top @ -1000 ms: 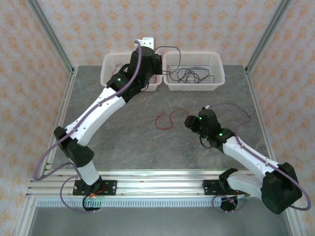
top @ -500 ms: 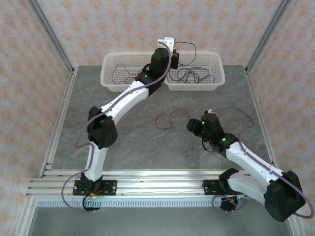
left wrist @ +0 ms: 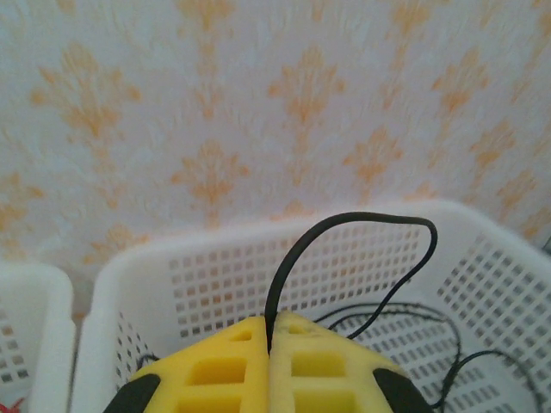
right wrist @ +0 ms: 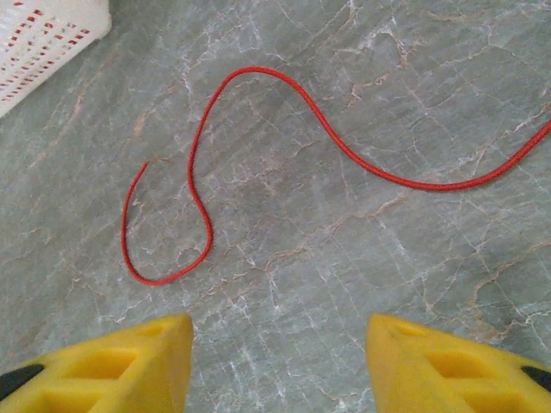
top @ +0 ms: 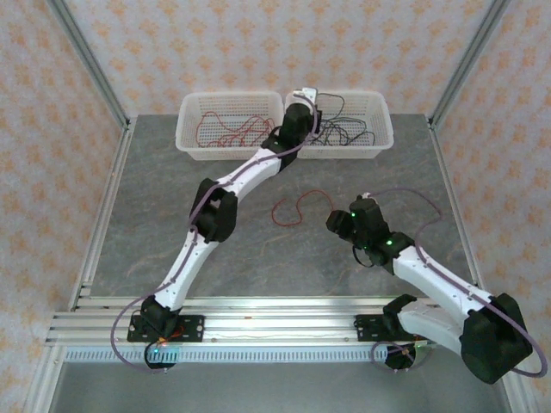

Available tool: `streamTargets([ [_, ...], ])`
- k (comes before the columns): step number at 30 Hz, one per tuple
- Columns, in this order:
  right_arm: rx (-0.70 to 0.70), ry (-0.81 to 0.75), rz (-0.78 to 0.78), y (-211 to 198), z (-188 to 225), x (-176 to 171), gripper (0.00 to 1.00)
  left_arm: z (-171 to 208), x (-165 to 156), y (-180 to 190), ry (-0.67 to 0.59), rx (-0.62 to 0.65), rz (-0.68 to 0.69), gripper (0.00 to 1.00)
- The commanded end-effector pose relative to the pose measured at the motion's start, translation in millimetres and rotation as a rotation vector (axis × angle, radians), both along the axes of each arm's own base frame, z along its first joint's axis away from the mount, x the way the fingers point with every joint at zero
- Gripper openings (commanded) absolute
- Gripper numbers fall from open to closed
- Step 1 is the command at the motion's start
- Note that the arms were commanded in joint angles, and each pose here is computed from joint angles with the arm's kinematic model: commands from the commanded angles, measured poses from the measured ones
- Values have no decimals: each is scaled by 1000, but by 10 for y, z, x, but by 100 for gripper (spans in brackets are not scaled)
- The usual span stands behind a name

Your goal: Untangle the cables

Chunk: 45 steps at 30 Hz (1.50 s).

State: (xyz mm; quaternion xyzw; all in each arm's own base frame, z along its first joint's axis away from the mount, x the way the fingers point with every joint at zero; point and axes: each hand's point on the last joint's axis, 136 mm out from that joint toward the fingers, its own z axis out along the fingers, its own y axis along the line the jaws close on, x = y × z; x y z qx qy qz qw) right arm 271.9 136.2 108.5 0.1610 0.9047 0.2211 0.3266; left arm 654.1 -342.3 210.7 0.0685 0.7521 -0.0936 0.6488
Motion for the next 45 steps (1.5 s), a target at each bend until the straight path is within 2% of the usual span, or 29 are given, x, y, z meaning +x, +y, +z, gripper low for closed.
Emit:
streamTargets([
  [1,-19,-6,-23,-42,48,50,55,158,46,41,-55,30,47,32],
  [3,-26,-4,-24,-45,54,62,55,197,20,11,-54,41,31,54],
  [5,-35,-3,-31,-52,63,86,55,293,-27,-42,-70,69,15,66],
  [9,-45,26,-53,-46,36,138,55,558,-154,-139,-114,137,-4,75],
  [14,5,59,-61,79,-8,236,55,869,-296,-127,-120,151,-11,84],
  [17,-65,88,-29,122,-90,347,55,1098,-427,-43,-115,141,-5,87],
  [20,-276,97,27,4,-100,496,57,1384,-627,70,-114,110,-15,89],
  [24,-520,121,204,-25,-202,677,60,1720,-939,250,-96,82,-31,90],
  [27,-605,161,342,52,-370,773,60,1910,-1186,407,-78,63,-37,90],
  [31,-657,199,437,108,-567,941,60,2072,-1528,622,-48,27,-43,91],
  [37,-679,202,452,156,-658,1222,60,2055,-1964,876,-14,-29,-49,91],
  [41,-674,219,484,209,-773,1248,59,2018,-2218,1070,-6,-61,-31,91],
  [45,-646,261,520,197,-959,1190,51,1957,-2450,1219,15,-92,-24,91],
])
